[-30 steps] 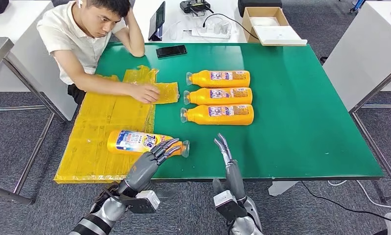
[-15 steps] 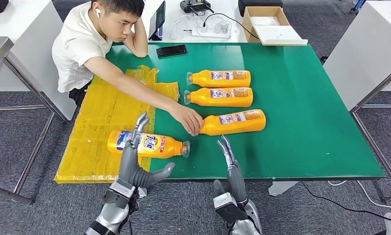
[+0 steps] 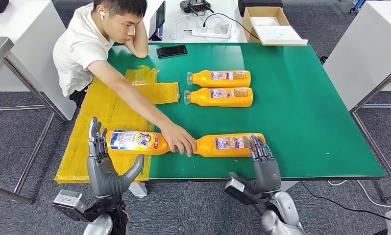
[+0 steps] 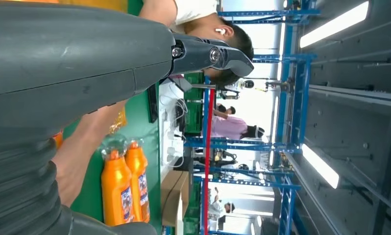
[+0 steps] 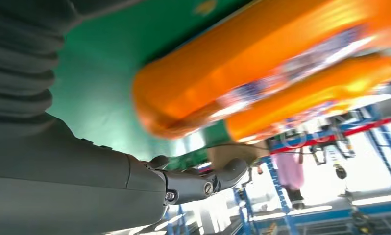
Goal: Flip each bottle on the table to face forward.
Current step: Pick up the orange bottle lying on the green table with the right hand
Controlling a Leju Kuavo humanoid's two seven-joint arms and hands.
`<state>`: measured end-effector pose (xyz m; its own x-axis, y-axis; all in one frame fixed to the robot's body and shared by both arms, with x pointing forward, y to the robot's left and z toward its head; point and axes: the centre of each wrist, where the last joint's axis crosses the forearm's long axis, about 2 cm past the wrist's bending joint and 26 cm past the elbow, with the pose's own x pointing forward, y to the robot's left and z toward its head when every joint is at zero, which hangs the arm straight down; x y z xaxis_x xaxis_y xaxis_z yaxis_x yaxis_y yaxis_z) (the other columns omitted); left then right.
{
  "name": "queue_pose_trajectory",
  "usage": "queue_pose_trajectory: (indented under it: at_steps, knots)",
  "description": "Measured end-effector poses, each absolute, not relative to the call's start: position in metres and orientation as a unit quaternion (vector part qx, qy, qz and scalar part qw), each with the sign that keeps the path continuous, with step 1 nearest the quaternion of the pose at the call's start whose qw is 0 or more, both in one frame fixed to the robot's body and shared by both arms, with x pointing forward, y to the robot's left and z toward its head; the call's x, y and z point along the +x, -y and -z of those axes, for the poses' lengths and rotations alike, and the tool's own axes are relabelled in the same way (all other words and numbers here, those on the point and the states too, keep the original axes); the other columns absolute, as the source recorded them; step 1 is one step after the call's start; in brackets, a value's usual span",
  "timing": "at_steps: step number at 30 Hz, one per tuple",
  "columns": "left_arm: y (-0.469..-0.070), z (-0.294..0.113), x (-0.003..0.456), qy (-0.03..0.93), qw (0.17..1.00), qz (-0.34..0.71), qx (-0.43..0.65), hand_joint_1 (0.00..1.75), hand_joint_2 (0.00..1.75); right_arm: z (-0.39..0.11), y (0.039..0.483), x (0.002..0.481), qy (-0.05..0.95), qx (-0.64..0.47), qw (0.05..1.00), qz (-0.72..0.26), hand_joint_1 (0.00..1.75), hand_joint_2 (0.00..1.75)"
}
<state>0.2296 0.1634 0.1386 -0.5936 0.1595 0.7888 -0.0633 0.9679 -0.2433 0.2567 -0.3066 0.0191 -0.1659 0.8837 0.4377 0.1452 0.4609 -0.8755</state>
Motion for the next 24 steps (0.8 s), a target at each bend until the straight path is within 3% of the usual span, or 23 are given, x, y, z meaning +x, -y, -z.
queue_pose_trajectory:
  at_steps: [6,24]
  knots:
    - [-0.166,-0.14,0.227,0.885,0.447,-0.129,-0.022,0.0,1.75,-0.018,0.328,0.262,0.655,-0.404,0.531,-0.353,0.0,1.75]
    - [-0.164,-0.141,0.227,0.886,0.445,-0.131,0.004,0.0,1.75,-0.029,0.339,0.29,0.59,-0.465,0.515,-0.412,0.0,1.75]
